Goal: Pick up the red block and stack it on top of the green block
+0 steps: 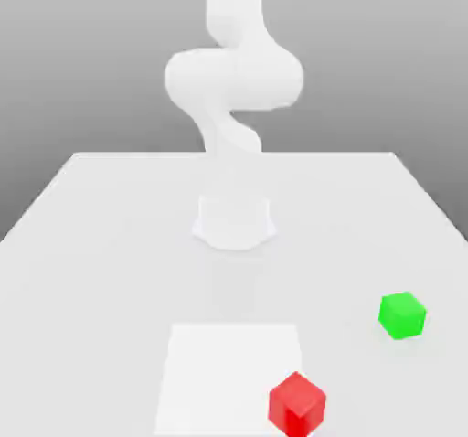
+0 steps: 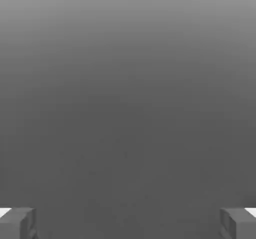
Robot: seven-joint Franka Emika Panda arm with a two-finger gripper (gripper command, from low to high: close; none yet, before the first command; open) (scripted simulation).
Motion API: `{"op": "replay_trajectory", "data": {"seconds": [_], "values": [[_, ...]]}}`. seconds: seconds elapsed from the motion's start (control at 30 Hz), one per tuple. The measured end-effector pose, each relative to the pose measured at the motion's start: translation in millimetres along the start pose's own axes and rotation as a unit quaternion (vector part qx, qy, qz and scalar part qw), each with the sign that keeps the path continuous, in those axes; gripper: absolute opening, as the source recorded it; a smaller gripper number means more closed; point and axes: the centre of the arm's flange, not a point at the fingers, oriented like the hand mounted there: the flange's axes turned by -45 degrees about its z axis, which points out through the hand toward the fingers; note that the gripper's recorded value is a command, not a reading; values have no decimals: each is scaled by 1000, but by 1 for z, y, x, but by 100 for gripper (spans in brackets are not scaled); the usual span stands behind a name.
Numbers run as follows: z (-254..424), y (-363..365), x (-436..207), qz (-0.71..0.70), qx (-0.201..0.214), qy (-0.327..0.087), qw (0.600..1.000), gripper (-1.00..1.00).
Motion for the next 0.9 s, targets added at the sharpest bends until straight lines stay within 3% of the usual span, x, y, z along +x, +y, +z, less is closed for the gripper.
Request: {"op": "replay_trajectory", "data": {"seconds": [0.4, 0.8, 0.9], "values": [[229, -34, -57, -144, 71, -165, 973, 0], [397, -70, -205, -291, 116, -314, 896, 0], [428, -72, -240, -310, 120, -332, 883, 0]]}}
